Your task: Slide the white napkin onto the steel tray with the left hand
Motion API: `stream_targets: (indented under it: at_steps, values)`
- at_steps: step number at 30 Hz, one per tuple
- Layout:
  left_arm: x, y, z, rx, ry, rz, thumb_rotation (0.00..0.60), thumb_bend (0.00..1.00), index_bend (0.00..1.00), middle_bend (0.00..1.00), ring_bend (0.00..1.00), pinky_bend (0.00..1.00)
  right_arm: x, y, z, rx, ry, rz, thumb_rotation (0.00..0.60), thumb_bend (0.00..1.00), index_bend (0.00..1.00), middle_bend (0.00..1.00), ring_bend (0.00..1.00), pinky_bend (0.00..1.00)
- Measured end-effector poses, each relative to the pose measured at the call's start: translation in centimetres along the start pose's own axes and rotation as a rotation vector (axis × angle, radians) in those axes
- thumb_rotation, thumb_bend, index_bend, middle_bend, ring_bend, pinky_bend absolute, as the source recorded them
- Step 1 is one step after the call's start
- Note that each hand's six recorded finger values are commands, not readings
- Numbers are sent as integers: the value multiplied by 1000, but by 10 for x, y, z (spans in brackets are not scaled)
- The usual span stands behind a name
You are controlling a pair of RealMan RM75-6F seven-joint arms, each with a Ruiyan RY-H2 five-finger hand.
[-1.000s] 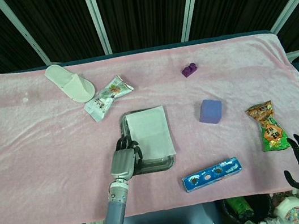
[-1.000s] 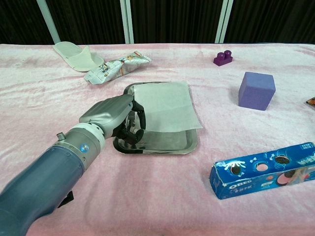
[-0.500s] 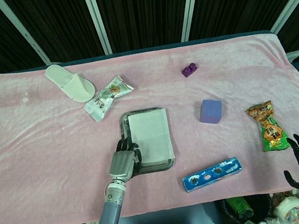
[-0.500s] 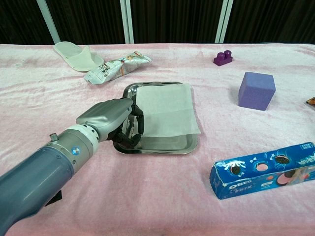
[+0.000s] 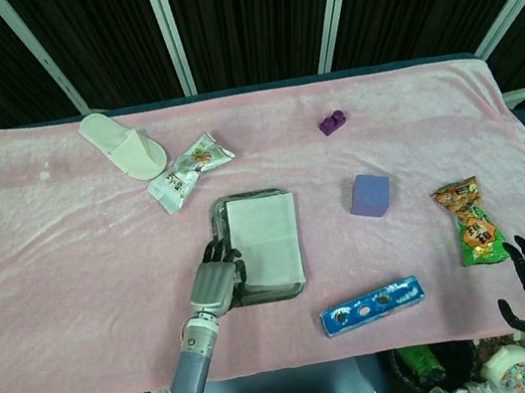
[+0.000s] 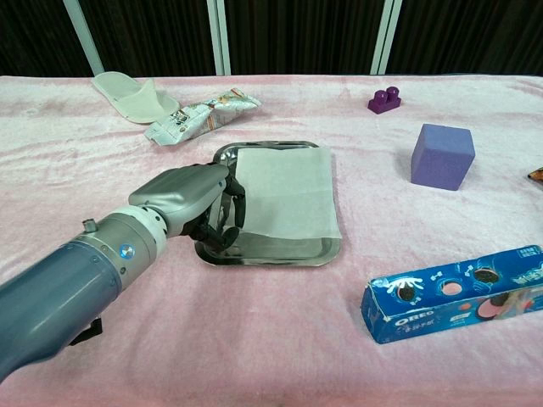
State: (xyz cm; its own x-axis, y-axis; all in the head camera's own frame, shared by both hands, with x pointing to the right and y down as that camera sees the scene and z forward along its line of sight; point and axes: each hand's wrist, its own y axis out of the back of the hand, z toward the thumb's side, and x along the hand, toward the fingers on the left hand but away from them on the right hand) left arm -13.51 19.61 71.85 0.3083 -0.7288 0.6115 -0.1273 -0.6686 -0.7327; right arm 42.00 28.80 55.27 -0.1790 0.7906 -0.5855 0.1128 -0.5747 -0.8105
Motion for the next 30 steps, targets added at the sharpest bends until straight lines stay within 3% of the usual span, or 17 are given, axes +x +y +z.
stream_targets:
  at_steps: [30]
  values:
    - [-1,-5,7,18,13,-6,600,450,591,248,0,0,0,1,1,11,17,-7,600,306,0,0,44,150]
